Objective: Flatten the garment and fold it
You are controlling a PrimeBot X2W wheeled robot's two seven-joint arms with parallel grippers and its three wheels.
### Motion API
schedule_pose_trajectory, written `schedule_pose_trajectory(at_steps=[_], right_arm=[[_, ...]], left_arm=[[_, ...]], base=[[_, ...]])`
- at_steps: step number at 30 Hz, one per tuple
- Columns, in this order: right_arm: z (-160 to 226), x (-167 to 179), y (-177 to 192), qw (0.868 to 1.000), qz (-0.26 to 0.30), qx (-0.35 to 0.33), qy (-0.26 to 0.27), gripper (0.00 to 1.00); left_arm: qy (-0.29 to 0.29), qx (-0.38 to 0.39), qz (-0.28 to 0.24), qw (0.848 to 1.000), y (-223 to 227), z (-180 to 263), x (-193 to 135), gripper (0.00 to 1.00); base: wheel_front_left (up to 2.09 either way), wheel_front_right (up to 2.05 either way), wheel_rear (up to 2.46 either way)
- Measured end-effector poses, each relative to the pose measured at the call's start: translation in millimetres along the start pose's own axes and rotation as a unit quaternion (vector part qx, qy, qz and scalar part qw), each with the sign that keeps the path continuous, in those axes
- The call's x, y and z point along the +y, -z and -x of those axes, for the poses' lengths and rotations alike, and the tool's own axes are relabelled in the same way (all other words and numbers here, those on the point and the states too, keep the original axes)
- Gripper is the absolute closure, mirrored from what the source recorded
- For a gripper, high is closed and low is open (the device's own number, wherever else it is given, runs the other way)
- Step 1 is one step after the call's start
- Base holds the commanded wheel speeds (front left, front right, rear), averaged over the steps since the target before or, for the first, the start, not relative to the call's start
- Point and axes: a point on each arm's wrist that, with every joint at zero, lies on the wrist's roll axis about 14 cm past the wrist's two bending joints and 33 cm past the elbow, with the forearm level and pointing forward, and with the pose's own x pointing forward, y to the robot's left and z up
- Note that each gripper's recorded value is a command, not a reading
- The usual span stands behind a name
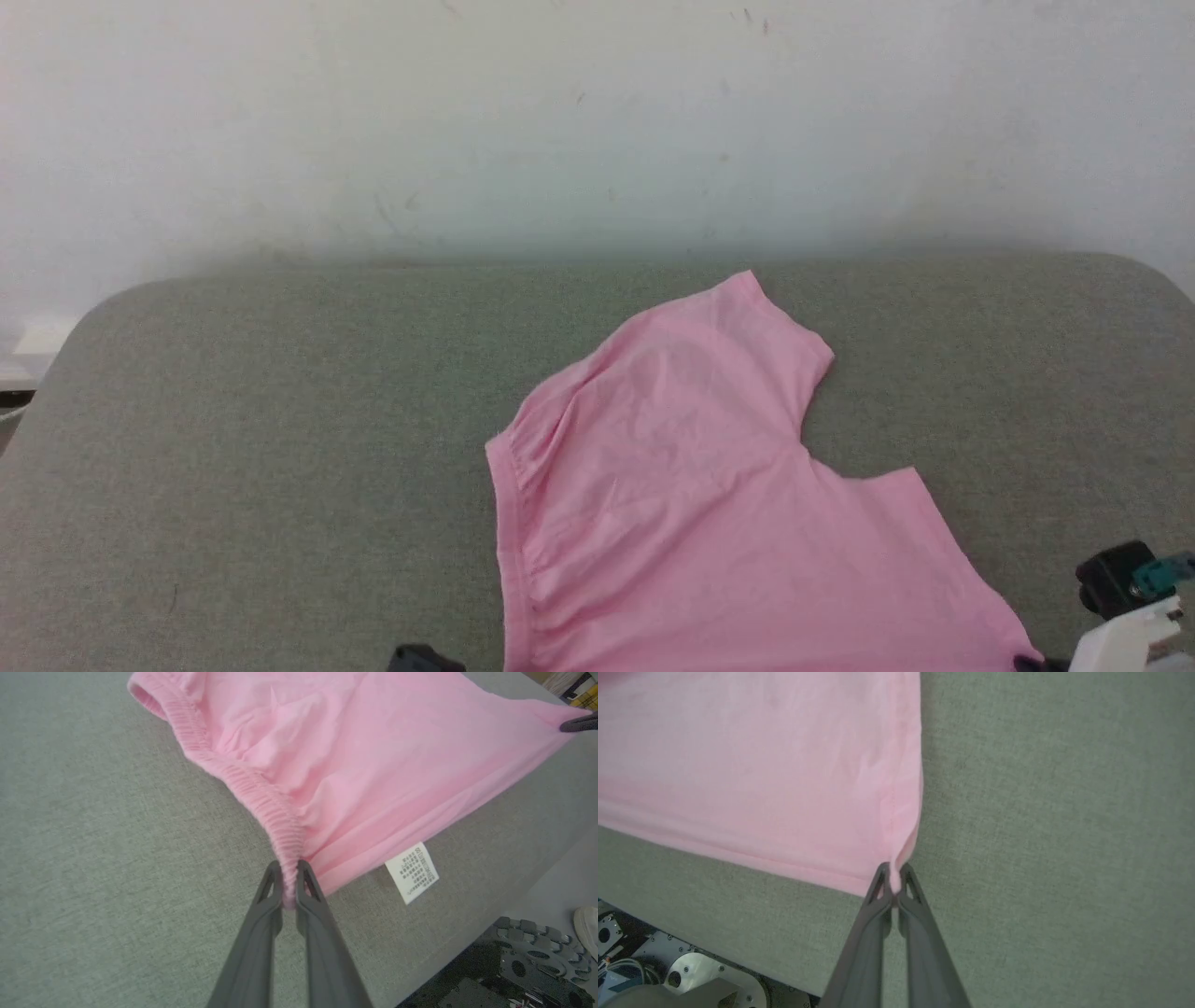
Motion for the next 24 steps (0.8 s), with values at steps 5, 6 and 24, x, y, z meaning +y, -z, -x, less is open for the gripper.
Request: schedule_pose_trajectory(at_steps=[5, 6, 24], right_arm=[[24.2, 3.7, 40.5, 0.996, -0.039, 0.080, -0.004, 1.00], [28.1, 3.7, 44.6, 0.995, -0.043, 0.090, -0.003, 1.00], [6.0, 16.8, -131.3, 0.993, 0.017, -0.114, -0.025, 1.00]], left_arm=[[0.024, 0.069, 0.026, 0.997, 43.0, 22.6, -23.6, 1.00], [0.028, 0.079, 0.033, 0.996, 48.4, 25.0, -27.4, 1.00], [0.002, -0.025, 0.008, 1.000, -37.3, -2.1, 10.0, 1.00]], base=[[0.00, 0.00, 0.00], [0.00, 0.00, 0.00], [0.00, 0.00, 0.00]])
